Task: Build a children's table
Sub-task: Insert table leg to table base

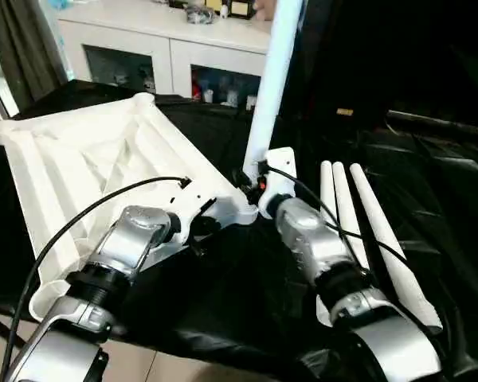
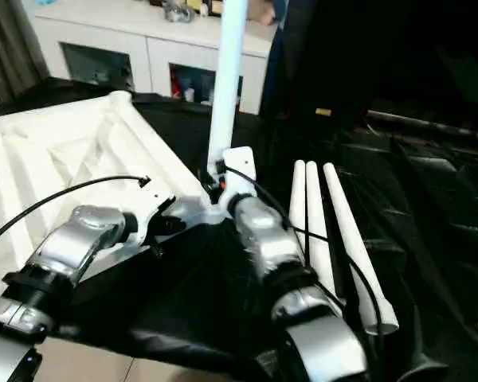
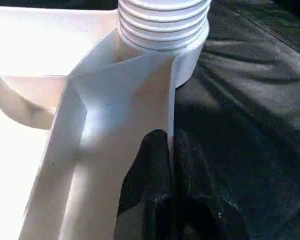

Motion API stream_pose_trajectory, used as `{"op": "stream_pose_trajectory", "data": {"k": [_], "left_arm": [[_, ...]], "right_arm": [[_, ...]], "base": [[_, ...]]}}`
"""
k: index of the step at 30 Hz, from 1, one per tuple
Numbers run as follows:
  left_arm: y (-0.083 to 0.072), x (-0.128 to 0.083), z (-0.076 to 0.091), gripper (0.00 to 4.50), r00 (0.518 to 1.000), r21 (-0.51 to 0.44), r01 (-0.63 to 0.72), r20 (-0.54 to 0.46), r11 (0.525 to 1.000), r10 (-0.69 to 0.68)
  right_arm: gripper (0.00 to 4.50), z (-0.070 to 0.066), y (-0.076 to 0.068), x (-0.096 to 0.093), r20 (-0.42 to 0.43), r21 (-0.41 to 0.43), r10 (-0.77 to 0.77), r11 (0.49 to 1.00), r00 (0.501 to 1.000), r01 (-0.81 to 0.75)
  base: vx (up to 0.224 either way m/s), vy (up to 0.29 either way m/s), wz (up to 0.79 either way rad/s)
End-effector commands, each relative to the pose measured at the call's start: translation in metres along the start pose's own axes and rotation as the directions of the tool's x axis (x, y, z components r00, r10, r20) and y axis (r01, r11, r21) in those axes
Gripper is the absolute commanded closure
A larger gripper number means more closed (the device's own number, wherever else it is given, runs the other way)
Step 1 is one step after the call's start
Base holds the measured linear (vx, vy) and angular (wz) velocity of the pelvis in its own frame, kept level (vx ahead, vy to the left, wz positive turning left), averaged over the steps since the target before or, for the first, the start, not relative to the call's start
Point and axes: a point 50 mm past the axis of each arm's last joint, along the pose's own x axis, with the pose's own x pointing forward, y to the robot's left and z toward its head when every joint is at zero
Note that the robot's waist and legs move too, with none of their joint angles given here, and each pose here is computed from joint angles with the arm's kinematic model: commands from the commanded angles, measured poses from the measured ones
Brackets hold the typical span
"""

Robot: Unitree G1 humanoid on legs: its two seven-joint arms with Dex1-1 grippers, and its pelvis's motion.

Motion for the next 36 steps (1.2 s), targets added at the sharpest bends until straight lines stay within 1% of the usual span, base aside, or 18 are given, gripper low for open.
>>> {"op": "stream_pose_trajectory", "data": {"k": [1,8,11,12,13,14,16,18,19,20,21,22,26,29,30,33,34,36], "left_arm": [[0.017,-0.012,0.018,4.5,0.993,0.003,-0.1,0.058,0.995,0.1],[0.018,-0.011,0.016,4.5,0.992,-0.005,-0.115,0.05,0.993,0.115],[0.019,-0.012,0.016,4.5,0.992,-0.002,-0.112,0.049,0.994,0.112],[0.019,-0.012,0.016,4.5,0.993,0.001,-0.11,0.05,0.994,0.11],[0.019,-0.012,0.016,4.5,0.993,0.001,-0.11,0.05,0.994,0.11],[0.019,-0.012,0.016,4.5,0.993,0.002,-0.109,0.051,0.994,0.108],[0.019,-0.013,0.015,4.5,0.993,0.006,-0.103,0.051,0.995,0.102],[0.019,-0.013,0.015,4.5,0.994,0.006,-0.101,0.051,0.995,0.1],[0.018,-0.014,0.015,4.5,0.994,0.007,-0.092,0.051,0.996,0.092],[0.018,-0.015,0.014,4.5,0.995,0.007,-0.088,0.051,0.996,0.088],[0.018,-0.015,0.014,4.5,0.995,0.008,-0.087,0.052,0.996,0.087],[0.018,-0.015,0.013,4.5,0.995,0.009,-0.087,0.052,0.996,0.086],[0.018,-0.016,0.013,4.5,0.995,0.021,-0.078,0.057,0.997,0.077],[0.018,-0.018,0.012,4.5,0.996,0.032,-0.066,0.062,0.997,0.064],[0.017,-0.018,0.012,4.5,0.997,0.042,-0.054,0.061,0.998,0.051],[0.015,-0.019,0.01,4.5,0.998,0.05,-0.037,0.059,0.998,0.034],[0.014,-0.02,0.01,4.5,0.998,0.056,-0.029,0.06,0.998,0.026],[0.012,-0.021,0.008,4.5,0.998,0.08,0.0,0.067,0.997,-0.006]], "right_arm": [[2.64,-0.061,-0.017,-0.019,-0.261,0.018,-0.095,0.994,0.961,0.103],[2.64,-0.062,-0.012,-0.015,-0.262,0.035,-0.091,0.994,0.961,0.104],[2.64,-0.057,-0.007,-0.012,-0.229,0.059,-0.041,0.997,0.973,0.056],[2.64,-0.053,-0.005,-0.011,-0.202,0.073,-0.012,0.997,0.979,0.027],[2.64,-0.053,-0.005,-0.011,-0.202,0.073,-0.012,0.997,0.979,0.027],[2.29,-0.05,-0.004,-0.01,-0.187,0.076,-0.001,0.997,0.982,0.016],[1.94,-0.043,-0.003,-0.008,-0.147,0.072,0.028,0.997,0.989,-0.018],[1.91,-0.04,-0.002,-0.007,-0.135,0.072,0.038,0.997,0.99,-0.028],[1.84,-0.033,-0.002,-0.006,-0.094,0.069,0.078,0.995,0.993,-0.072],[1.73,-0.03,-0.002,-0.006,-0.077,0.067,0.099,0.993,0.992,-0.094],[1.53,-0.026,-0.003,-0.007,-0.059,0.063,0.121,0.991,0.991,-0.117],[1.53,-0.024,-0.004,-0.007,-0.044,0.062,0.138,0.989,0.989,-0.135],[1.14,-0.019,-0.006,-0.009,-0.022,0.06,0.171,0.984,0.985,-0.17],[0.91,-0.014,-0.011,-0.013,0.003,0.035,0.212,0.977,0.977,-0.212],[0.8,-0.01,-0.013,-0.016,0.02,0.028,0.246,0.969,0.969,-0.246],[0.56,-0.006,-0.017,-0.022,0.034,0.012,0.296,0.955,0.955,-0.297],[0.37,-0.005,-0.018,-0.025,0.035,0.006,0.313,0.95,0.949,-0.313],[0.31,-0.002,-0.023,-0.032,0.021,-0.033,0.365,0.931,0.931,-0.364]], "base": [[0.0,0.0,0.0],[0.0,0.0,0.0],[0.0,0.0,0.0],[0.0,0.0,0.0],[0.0,0.0,0.0],[0.0,0.0,0.0],[0.0,0.0,0.0],[0.0,0.0,0.0],[0.0,0.0,0.0],[0.0,0.0,0.0],[0.0,0.0,0.0],[0.0,0.0,0.0],[0.0,0.0,0.0],[0.037,-0.012,0.0],[0.057,-0.015,-0.01],[0.018,-0.001,-0.01],[0.0,0.0,0.0],[0.0,0.0,0.0]]}}
